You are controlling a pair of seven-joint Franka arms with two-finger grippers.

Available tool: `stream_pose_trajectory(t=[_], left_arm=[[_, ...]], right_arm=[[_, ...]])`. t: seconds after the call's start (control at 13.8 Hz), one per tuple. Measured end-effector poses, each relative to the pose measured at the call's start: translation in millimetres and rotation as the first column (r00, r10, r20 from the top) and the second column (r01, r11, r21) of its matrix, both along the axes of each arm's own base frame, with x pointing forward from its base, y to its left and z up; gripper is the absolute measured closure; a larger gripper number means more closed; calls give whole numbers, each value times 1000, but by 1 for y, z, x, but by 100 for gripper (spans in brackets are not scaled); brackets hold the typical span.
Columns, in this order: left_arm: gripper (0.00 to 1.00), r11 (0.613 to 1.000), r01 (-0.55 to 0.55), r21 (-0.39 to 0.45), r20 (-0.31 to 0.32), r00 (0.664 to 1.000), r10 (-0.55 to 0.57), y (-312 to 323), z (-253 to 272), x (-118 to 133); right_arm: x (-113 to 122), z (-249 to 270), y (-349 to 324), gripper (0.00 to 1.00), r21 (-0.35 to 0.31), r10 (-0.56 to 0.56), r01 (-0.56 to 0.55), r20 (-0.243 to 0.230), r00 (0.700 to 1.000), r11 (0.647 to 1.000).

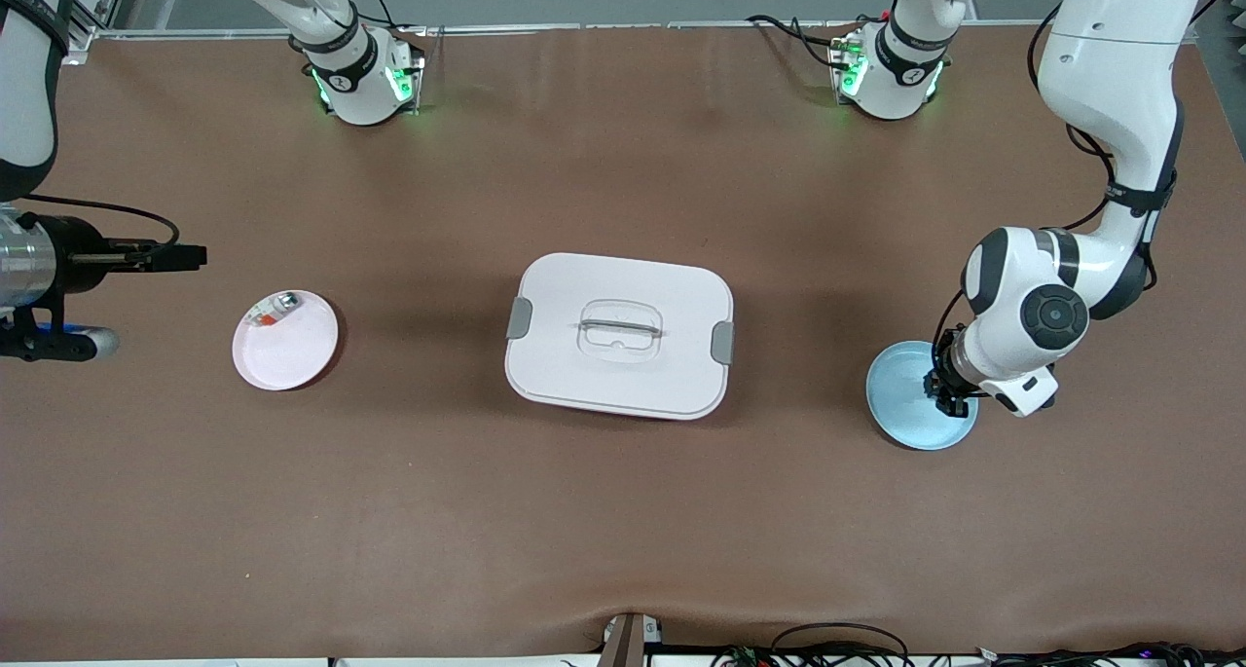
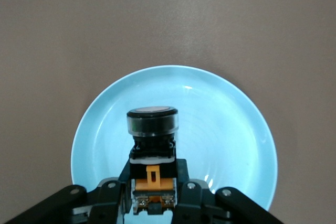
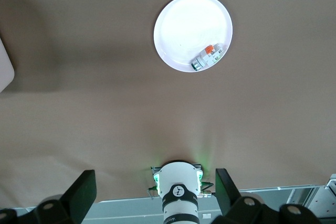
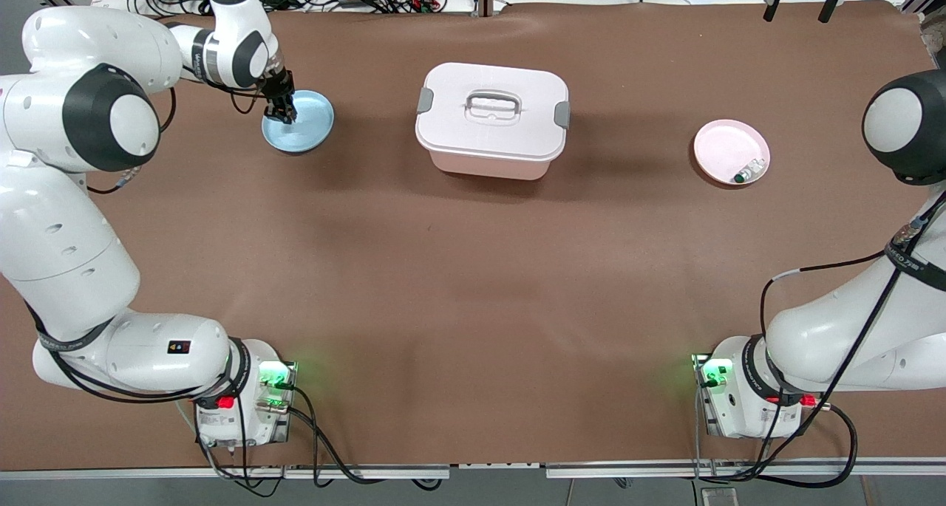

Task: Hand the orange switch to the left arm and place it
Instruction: 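Move the switch with the left gripper over the light-blue plate, then lower the switch onto the light-blue plate and open the left gripper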

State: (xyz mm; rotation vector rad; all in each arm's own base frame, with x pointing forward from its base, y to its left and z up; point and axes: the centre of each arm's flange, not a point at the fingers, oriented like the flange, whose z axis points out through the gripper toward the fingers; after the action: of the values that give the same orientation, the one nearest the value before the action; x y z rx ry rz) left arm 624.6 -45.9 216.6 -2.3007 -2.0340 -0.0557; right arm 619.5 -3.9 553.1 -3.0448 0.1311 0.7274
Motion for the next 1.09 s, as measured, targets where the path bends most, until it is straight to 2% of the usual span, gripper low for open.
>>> stream_pose_trajectory(t=[0.43,0.65,0.87,1.09], left_arm=[[66,1000,19,-12,-21,1000,-19,-13,-16,-5],[66,1000,24,-19,-5,1000,-24,-15,-22,-6],[66,999,25,-23,0,1000,-25,-15,-29,-7],[66,999,25,-24,-2,1000,-25,-15,-34,-8]], right_arm=[[-14,38,22,0,-15,38,-37,67,997,999],[-13,39,22,0,-16,37,-36,77,996,999],[-12,44,17,0,-17,28,-26,117,993,1000],[-21,45,19,0,-21,28,-25,151,988,999]])
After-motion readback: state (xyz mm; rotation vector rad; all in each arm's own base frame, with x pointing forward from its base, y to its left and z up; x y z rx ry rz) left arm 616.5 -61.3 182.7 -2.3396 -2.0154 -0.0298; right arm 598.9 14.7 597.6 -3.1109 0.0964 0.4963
